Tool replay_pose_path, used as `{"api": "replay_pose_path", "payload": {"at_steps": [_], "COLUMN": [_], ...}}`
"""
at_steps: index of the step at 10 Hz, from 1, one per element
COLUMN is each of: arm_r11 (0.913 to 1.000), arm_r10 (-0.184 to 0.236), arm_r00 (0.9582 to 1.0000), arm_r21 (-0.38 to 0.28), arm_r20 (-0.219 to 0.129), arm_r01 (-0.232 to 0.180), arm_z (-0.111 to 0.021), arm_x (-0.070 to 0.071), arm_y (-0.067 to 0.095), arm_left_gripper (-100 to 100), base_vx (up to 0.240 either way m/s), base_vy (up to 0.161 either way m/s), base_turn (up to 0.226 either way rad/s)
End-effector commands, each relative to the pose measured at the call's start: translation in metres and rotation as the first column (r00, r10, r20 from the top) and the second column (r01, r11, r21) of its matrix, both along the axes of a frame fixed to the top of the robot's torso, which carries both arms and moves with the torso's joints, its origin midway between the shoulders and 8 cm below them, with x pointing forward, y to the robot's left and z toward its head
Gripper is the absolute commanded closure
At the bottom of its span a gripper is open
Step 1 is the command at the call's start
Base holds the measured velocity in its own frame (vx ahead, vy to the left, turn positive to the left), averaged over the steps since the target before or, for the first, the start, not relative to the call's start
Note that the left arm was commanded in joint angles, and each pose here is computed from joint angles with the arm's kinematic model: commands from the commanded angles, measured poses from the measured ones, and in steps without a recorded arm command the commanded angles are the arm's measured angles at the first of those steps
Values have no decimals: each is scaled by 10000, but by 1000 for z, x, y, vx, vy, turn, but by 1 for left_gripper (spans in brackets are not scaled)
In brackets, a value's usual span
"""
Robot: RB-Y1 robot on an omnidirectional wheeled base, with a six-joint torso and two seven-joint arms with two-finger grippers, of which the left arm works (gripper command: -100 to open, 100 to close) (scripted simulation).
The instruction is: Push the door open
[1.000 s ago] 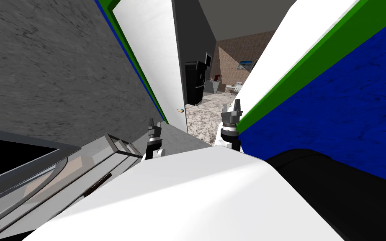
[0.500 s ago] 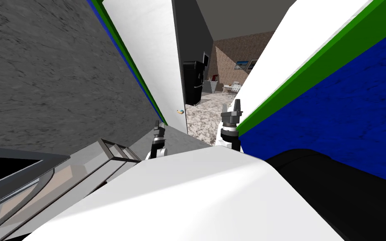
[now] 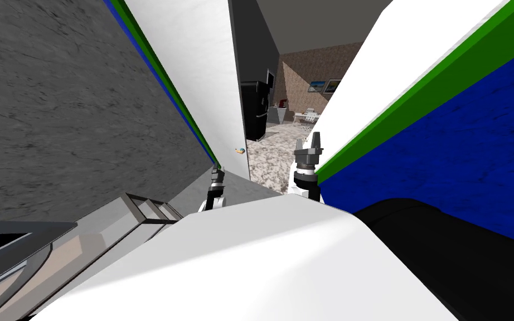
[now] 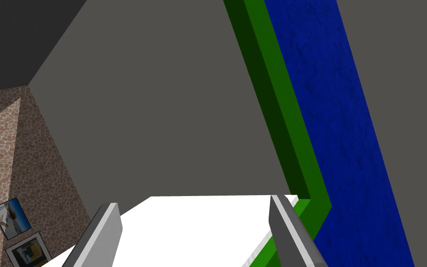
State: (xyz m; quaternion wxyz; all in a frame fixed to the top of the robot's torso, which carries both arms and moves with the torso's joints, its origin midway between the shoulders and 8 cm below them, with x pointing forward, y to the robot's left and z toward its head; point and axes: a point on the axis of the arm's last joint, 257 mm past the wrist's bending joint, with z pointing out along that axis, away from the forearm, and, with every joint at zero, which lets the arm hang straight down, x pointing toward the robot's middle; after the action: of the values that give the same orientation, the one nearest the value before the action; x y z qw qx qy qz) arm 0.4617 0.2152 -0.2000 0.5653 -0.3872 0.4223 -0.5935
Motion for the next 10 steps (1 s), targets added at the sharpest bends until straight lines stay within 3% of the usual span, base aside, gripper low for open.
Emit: {"api": "replay_pose_path", "payload": {"at_steps": [1, 4, 8, 10], "arm_r11": [10000, 9992, 9981, 9965], "arm_r10": [-70, -395, -606, -815], "arm_r00": [9999, 9982, 9953, 9915], "arm_r21": [8, 44, 76, 94], "arm_r20": [-102, -456, -757, -1010], "arm_r01": [71, 397, 614, 829], "arm_z": [-8, -30, -48, -63], "arm_x": [2, 9, 12, 14], "arm_y": [-2, -17, -26, -35], "arm_left_gripper": [-100, -100, -100, -100], "base_vx": [51, 62, 54, 52], "base_vy": [54, 59, 53, 50], "base_turn": [-20, -73, -51, -70]}}
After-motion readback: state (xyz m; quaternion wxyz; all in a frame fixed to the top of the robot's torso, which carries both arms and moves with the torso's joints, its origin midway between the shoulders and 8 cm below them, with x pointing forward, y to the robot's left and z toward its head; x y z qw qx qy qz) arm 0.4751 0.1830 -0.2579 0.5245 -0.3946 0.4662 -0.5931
